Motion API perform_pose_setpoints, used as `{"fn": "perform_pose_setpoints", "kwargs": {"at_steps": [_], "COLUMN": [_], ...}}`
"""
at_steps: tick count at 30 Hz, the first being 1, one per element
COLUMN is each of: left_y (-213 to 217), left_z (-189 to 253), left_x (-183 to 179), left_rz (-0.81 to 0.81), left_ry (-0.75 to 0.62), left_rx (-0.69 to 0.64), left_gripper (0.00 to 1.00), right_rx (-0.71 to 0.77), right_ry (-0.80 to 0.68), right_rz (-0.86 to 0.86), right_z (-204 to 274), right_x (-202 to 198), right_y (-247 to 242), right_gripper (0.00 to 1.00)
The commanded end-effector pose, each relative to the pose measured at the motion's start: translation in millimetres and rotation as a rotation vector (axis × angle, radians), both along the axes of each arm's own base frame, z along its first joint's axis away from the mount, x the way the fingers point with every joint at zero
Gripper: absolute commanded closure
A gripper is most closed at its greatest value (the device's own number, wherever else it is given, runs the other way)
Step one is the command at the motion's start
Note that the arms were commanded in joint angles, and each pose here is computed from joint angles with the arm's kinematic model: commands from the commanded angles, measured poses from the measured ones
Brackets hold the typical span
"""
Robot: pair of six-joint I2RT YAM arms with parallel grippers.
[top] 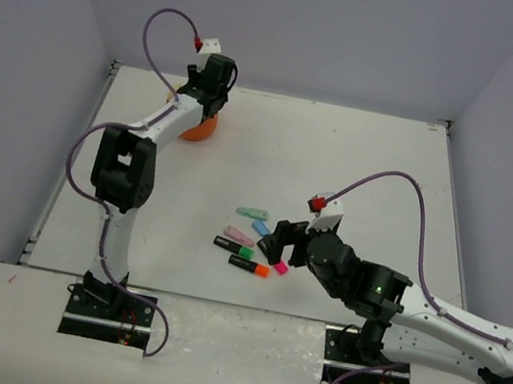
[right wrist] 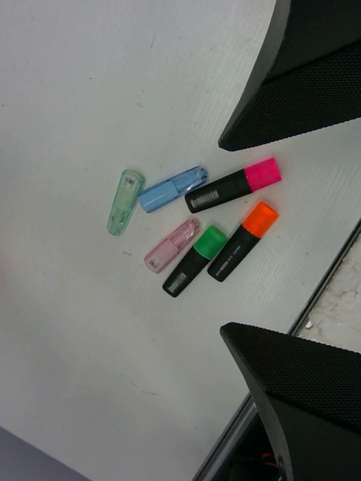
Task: Sort the stationery into containers
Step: Place the stationery in the storage box, then pick up the pen from the center of the board.
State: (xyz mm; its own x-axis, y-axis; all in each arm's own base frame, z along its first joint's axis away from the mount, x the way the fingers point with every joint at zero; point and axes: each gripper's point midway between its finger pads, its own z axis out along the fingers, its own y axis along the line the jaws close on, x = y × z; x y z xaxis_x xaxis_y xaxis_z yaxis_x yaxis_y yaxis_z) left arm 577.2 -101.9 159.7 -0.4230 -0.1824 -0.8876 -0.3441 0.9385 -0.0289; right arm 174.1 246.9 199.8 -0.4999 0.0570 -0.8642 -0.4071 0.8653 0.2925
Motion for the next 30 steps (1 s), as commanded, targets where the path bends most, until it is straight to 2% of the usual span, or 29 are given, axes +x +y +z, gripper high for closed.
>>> {"fn": "perform_pose_setpoints", "kwargs": {"at_steps": [1, 2, 4, 7, 9, 11, 12, 13, 14, 16, 18, 23, 30], "left_y": [-19.4, -22.4, -35.3, -42.3, -39.8, -39.3, -30.6, -27.2, -20.4, -10.1, -4.5, 4.8, 9.0], "left_z": [157.6, 163.9, 205.3, 203.9, 224.8, 193.1, 203.9, 194.4, 195.5, 178.2, 178.9, 163.4, 140.8], "left_x": [-34.2, -44.6, -81.5, -128.9, -170.0, -198.2, -219.5, -227.8, -242.0, -271.5, -290.1, -313.3, -324.2], "left_rz": [-0.042, -0.060, -0.116, -0.184, -0.240, -0.288, -0.299, -0.300, -0.303, -0.323, -0.348, -0.389, -0.413], "left_ry": [-0.316, -0.322, -0.388, -0.371, -0.422, -0.387, -0.430, -0.418, -0.434, -0.402, -0.401, -0.323, -0.270], "left_rx": [-0.167, -0.171, -0.194, -0.227, -0.321, -0.363, -0.385, -0.387, -0.396, -0.395, -0.391, -0.316, -0.271], "left_gripper": [0.34, 0.28, 0.18, 0.01, 0.00, 0.00, 0.00, 0.00, 0.00, 0.00, 0.00, 0.00, 0.00], "right_rx": [0.004, -0.005, -0.059, -0.151, -0.238, -0.289, -0.295, -0.299, -0.295, -0.303, -0.350, -0.431, -0.512], "right_ry": [0.051, 0.058, 0.073, 0.085, 0.093, 0.140, 0.187, 0.208, 0.244, 0.311, 0.378, 0.516, 0.565], "right_rz": [-0.012, -0.016, -0.003, 0.038, 0.084, 0.103, 0.128, 0.130, 0.154, 0.198, 0.223, 0.256, 0.164], "right_z": [-0.2, -3.2, -14.2, -28.9, -47.5, -59.6, -67.5, -71.2, -77.4, -91.7, -110.8, -152.0, -178.8], "right_x": [16.7, 19.7, 25.3, 27.3, 26.7, 26.9, 24.4, 25.0, 22.5, 19.9, 15.0, 8.4, 17.1], "right_y": [4.3, 3.8, 3.4, 3.1, 1.0, -5.0, -4.2, -6.2, -4.4, -0.6, 2.1, 10.4, 3.4], "right_gripper": [0.01, 0.01, 0.01, 0.01, 0.01, 0.01, 0.02, 0.03, 0.06, 0.17, 0.29, 0.42, 0.44]}}
